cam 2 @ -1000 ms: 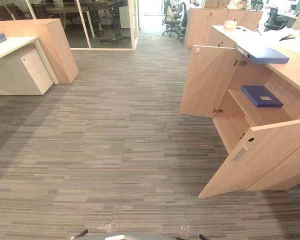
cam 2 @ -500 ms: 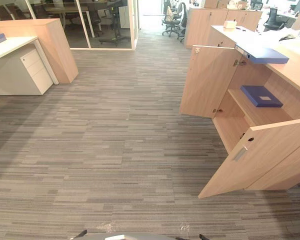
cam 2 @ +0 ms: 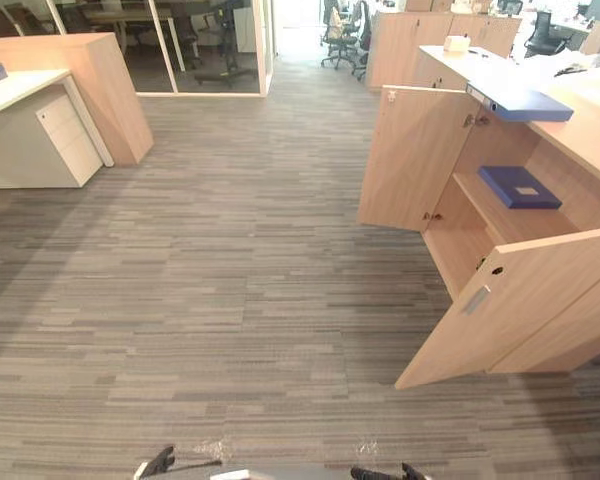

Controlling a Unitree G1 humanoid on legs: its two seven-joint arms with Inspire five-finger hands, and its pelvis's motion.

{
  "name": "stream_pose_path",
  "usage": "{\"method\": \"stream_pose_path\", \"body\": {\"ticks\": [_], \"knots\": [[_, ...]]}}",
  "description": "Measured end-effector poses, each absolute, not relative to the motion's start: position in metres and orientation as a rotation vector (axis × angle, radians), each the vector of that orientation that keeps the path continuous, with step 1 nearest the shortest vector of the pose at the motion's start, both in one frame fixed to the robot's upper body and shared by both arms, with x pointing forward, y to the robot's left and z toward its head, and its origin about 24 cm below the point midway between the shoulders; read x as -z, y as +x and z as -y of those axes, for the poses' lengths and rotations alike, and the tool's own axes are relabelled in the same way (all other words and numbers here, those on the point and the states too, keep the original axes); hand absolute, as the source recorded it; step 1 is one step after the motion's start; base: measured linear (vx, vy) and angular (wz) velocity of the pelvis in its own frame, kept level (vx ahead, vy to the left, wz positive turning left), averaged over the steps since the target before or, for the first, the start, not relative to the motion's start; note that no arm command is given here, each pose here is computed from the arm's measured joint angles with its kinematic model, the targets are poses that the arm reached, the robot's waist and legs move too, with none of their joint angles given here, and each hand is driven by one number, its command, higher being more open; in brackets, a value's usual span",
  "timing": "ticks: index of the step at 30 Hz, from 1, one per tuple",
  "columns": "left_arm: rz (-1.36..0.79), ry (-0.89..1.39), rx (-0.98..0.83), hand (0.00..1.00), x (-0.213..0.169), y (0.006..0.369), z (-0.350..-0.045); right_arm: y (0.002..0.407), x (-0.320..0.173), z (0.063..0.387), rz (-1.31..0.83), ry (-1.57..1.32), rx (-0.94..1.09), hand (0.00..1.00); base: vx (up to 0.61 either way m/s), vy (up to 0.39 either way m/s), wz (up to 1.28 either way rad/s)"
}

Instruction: Walk over to the cabinet, pick up the folder, carry it to the office cabinet, place the folder inside the office cabinet, then close the office cabinet door

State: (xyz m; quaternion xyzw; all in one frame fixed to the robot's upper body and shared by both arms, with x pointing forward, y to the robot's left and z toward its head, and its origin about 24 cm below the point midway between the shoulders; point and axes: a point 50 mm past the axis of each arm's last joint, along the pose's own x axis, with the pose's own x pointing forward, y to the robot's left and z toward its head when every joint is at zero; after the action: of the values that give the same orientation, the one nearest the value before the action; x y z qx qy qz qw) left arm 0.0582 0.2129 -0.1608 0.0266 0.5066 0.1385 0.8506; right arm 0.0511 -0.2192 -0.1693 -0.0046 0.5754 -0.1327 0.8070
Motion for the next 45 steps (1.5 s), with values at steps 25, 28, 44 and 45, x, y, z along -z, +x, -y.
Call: {"method": "stream_pose_path", "body": {"ticks": [25,28,44,45], "knots": [[-1.022,0.024,-0.265,1.0,0.159,0.066,-0.2,0.059,0.164,0.239,-1.171,0.211,0.628,1.0,0.2,0.225,-0.11],[-1.038,0.058,-0.244,1.0,0.159,0.064,-0.206,0.081,0.159,0.238,-1.102,0.167,0.574,1.0,0.11,0.126,0.17],[-1.082,0.002,-0.354,1.0,0.162,0.069,-0.213,0.111,0.157,0.203,-1.036,0.204,0.438,1.0,0.29,-0.193,0.0],[-1.083,-0.02,-0.378,1.0,0.163,0.068,-0.212,0.109,0.157,0.204,-1.037,0.202,0.438,1.0,0.57,-0.242,-0.51]]}}
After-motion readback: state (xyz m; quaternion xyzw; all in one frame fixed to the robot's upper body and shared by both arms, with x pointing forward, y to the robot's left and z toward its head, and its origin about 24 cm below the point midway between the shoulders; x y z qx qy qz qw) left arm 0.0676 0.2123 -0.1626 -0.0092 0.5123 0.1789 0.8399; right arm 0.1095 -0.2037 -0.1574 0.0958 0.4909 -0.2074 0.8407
